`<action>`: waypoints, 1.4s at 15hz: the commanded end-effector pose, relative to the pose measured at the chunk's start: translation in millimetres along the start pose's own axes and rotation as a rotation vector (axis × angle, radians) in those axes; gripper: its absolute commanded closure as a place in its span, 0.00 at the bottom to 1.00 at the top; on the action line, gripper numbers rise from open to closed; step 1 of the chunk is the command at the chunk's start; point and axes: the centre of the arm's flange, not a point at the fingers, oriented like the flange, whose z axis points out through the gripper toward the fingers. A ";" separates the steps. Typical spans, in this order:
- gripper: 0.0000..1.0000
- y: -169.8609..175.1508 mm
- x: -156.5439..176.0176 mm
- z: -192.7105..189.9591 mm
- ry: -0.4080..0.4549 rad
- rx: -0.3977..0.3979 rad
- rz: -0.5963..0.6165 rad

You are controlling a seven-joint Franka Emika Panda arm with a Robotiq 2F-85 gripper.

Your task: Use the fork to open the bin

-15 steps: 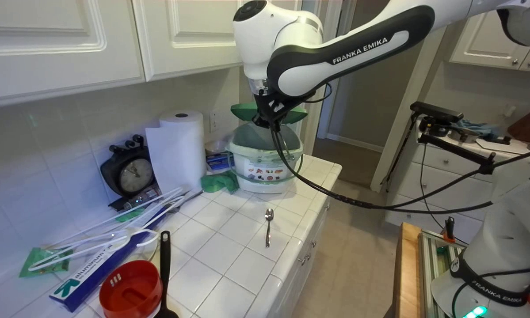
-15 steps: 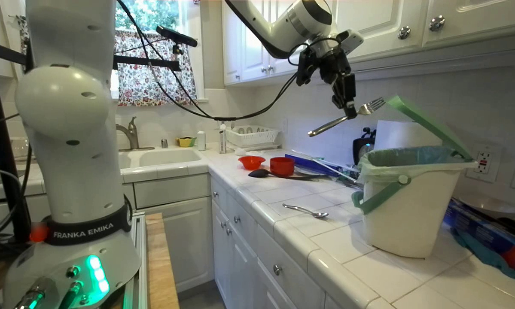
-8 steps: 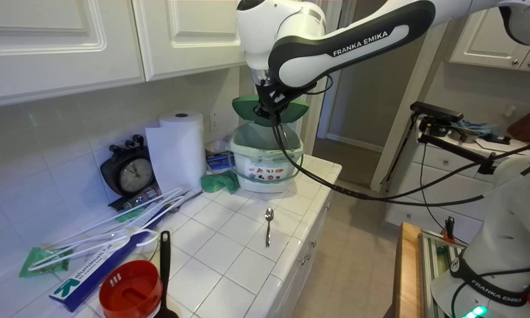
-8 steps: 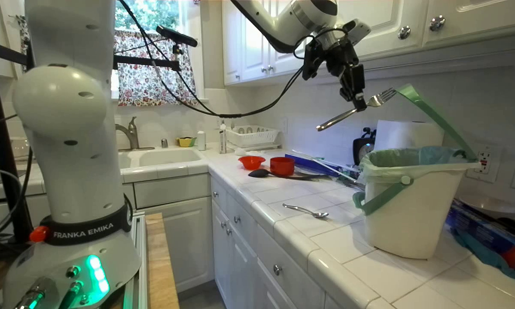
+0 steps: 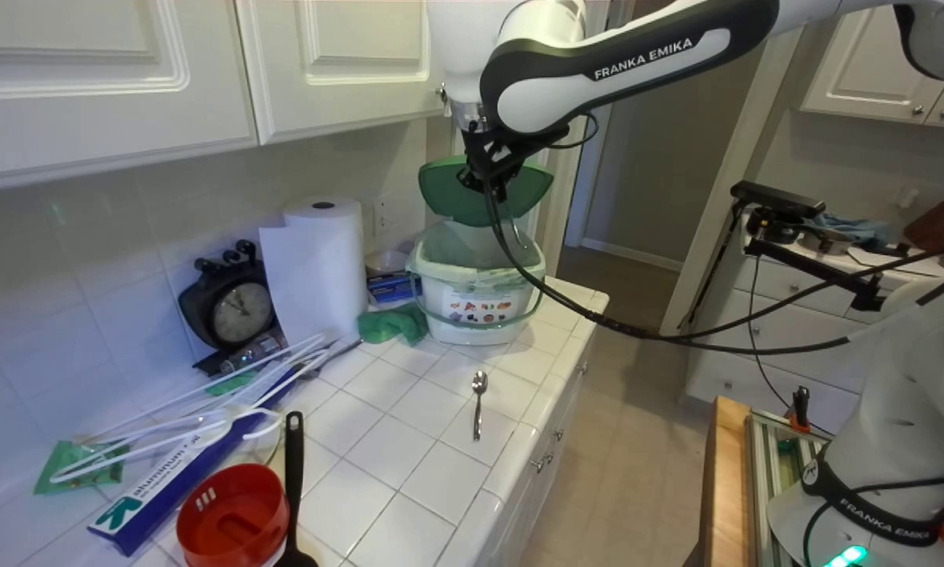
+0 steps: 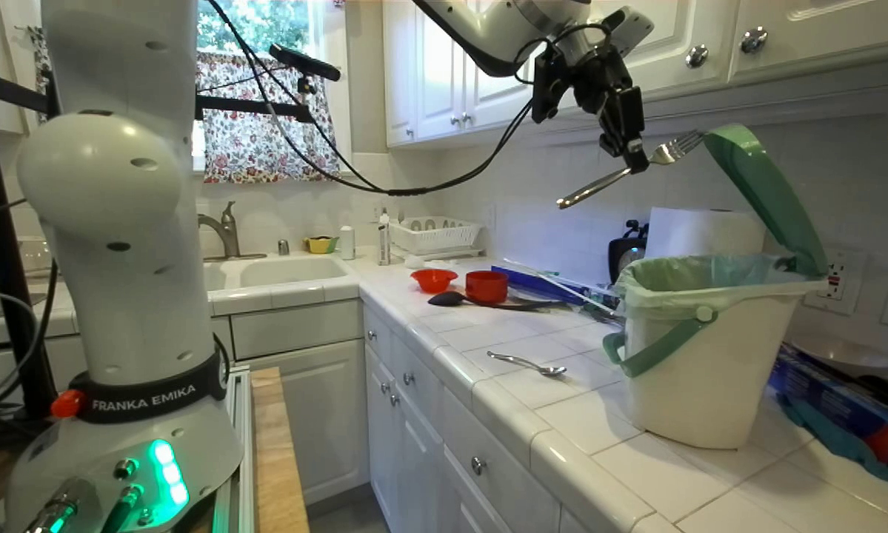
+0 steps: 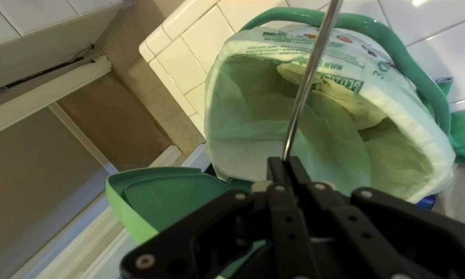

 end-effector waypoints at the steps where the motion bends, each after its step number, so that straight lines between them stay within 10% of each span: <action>1: 0.97 14.6 14.9 -10.9 0.025 -0.022 0.025; 21: 0.97 46.6 29.0 -12.6 0.068 -0.072 0.113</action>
